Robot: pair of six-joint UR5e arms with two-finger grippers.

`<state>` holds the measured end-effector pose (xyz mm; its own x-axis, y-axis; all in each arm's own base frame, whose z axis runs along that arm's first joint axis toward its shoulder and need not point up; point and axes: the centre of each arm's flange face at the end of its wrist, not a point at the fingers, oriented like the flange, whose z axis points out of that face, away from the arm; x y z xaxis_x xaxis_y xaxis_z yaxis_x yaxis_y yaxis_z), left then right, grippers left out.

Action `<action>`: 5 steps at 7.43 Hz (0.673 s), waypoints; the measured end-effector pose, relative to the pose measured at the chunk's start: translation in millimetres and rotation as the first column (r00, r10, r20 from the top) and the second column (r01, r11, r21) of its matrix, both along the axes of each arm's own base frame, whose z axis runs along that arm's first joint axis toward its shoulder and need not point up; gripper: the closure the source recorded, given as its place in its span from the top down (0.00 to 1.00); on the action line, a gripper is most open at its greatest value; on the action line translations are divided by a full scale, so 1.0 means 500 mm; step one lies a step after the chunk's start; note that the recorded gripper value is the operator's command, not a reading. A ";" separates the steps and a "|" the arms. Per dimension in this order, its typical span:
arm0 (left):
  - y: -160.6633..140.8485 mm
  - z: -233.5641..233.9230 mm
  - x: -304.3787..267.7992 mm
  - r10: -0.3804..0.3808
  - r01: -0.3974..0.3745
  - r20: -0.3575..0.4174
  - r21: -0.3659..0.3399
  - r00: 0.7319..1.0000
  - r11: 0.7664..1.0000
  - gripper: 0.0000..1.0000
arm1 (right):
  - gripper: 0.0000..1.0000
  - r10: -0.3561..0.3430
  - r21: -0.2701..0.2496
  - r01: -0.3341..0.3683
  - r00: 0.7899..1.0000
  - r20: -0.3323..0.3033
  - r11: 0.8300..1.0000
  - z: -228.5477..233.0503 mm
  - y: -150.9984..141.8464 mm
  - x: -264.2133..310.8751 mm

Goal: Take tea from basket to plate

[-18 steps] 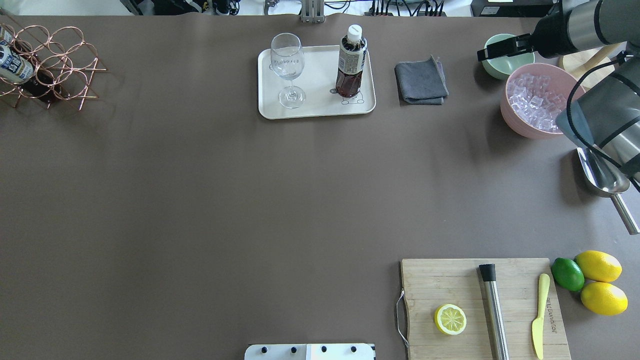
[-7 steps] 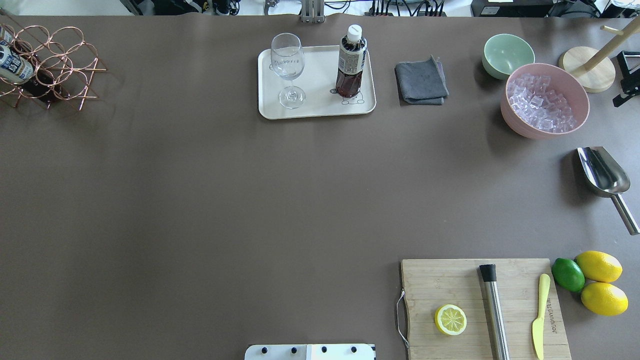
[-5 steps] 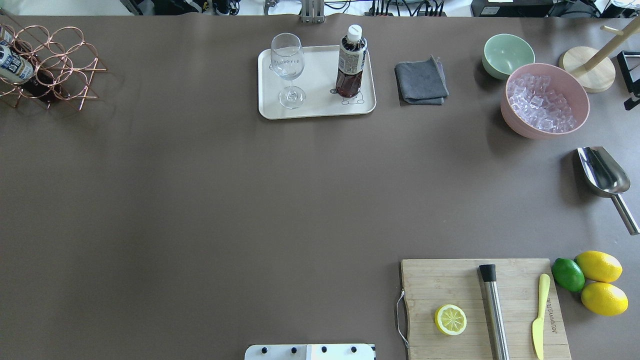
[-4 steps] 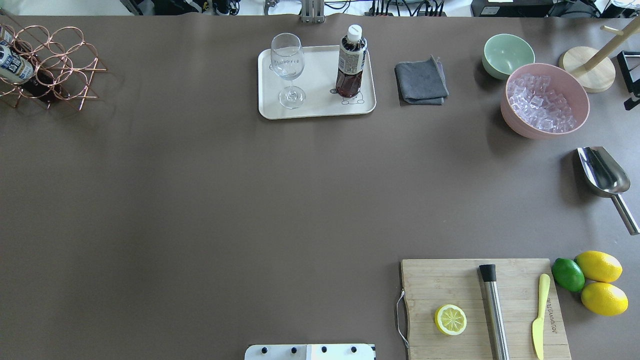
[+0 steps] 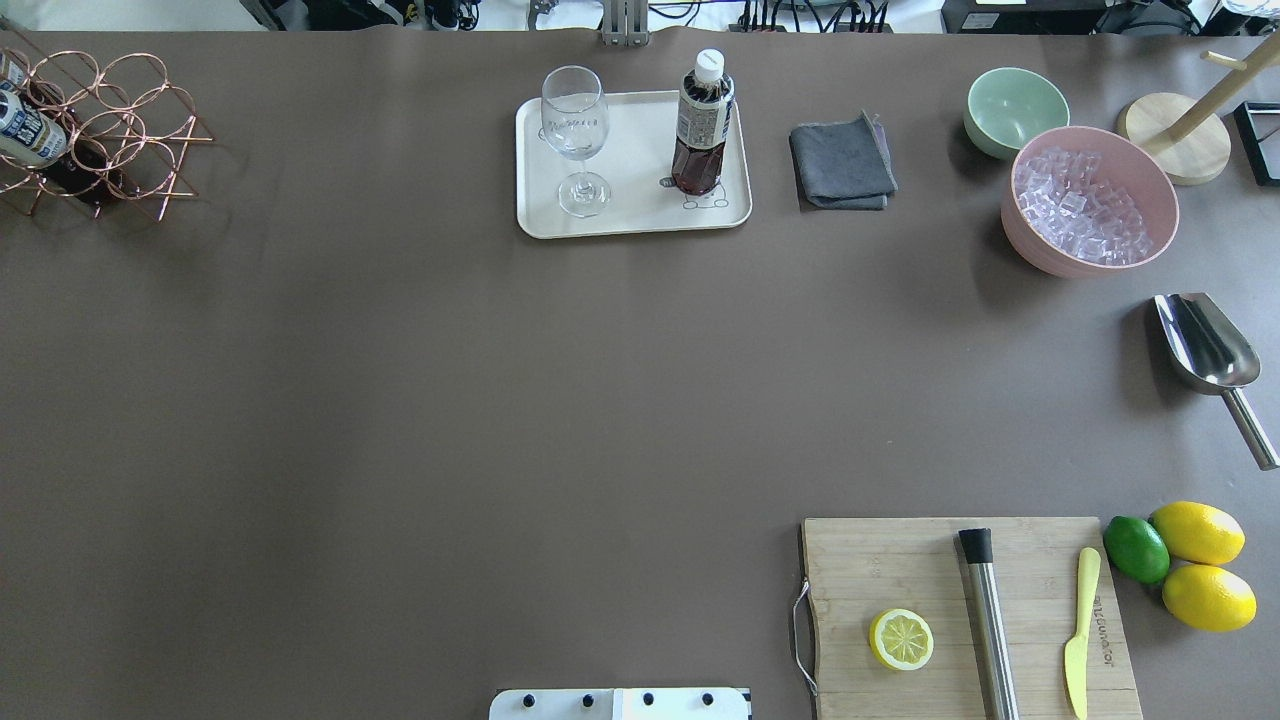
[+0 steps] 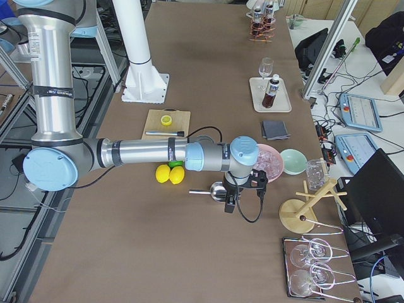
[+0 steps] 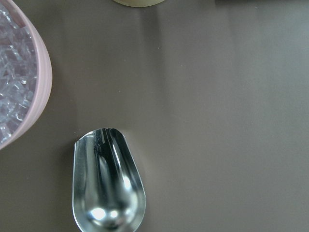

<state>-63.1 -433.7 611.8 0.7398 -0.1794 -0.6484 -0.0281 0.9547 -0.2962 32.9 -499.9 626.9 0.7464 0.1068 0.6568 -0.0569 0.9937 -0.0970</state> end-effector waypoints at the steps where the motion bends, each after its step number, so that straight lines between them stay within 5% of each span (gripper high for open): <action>1: -0.006 0.041 -0.003 -0.003 0.002 0.001 0.051 1.000 0.999 0.98 | 0.99 -0.005 -0.003 0.005 1.000 -0.026 1.000 0.008 0.003 0.000; 5: -0.026 0.148 -0.003 -0.012 0.013 -0.006 0.125 1.000 0.992 0.98 | 1.00 -0.008 0.020 0.009 0.999 -0.032 1.000 -0.004 -0.004 -0.004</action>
